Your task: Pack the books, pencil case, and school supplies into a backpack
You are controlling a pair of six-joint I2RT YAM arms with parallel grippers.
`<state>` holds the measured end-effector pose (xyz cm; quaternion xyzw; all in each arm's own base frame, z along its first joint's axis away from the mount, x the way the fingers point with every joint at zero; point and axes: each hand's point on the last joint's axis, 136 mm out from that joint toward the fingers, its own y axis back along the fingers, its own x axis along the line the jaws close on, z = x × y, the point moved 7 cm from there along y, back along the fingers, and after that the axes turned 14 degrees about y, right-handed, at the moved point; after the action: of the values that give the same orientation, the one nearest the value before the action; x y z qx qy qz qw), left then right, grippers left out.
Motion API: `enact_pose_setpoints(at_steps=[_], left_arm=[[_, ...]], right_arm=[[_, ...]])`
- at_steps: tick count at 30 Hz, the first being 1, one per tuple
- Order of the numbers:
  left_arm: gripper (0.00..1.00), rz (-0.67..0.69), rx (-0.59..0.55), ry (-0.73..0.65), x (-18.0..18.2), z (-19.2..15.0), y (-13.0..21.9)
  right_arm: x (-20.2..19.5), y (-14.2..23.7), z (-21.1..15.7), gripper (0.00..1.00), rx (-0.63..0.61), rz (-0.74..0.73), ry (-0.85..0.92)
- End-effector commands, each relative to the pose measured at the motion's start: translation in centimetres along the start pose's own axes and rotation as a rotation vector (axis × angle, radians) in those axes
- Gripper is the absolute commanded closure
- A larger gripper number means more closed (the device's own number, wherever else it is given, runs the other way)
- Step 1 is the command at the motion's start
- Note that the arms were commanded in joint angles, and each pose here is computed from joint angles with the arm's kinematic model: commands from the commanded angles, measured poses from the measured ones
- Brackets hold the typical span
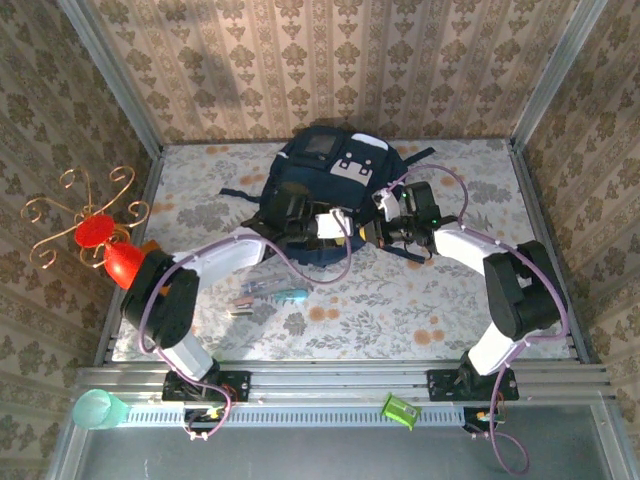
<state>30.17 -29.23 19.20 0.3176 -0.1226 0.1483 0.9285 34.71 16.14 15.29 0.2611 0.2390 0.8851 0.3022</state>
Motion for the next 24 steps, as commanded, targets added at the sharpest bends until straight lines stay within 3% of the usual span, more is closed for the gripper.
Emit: enact_pose_setpoints(at_steps=[1,15,20,24], left_arm=[[0.46,0.016,0.090,-0.058,0.7,-0.4,-1.1],[0.53,0.070,0.271,-0.146,1.0,-2.5,-3.8],[0.66,0.107,0.291,-0.170,1.2,-2.8,-3.8],[0.83,0.118,0.278,-0.176,1.1,-2.6,-3.5]], right_arm=[[0.9,0.9,1.3,1.00,-0.077,0.002,0.008],[1.7,1.2,2.0,1.00,-0.113,-0.009,0.021],[1.4,0.8,1.8,1.00,-0.107,-0.024,0.015],[1.3,0.8,1.8,1.00,-0.106,-0.040,0.009]])
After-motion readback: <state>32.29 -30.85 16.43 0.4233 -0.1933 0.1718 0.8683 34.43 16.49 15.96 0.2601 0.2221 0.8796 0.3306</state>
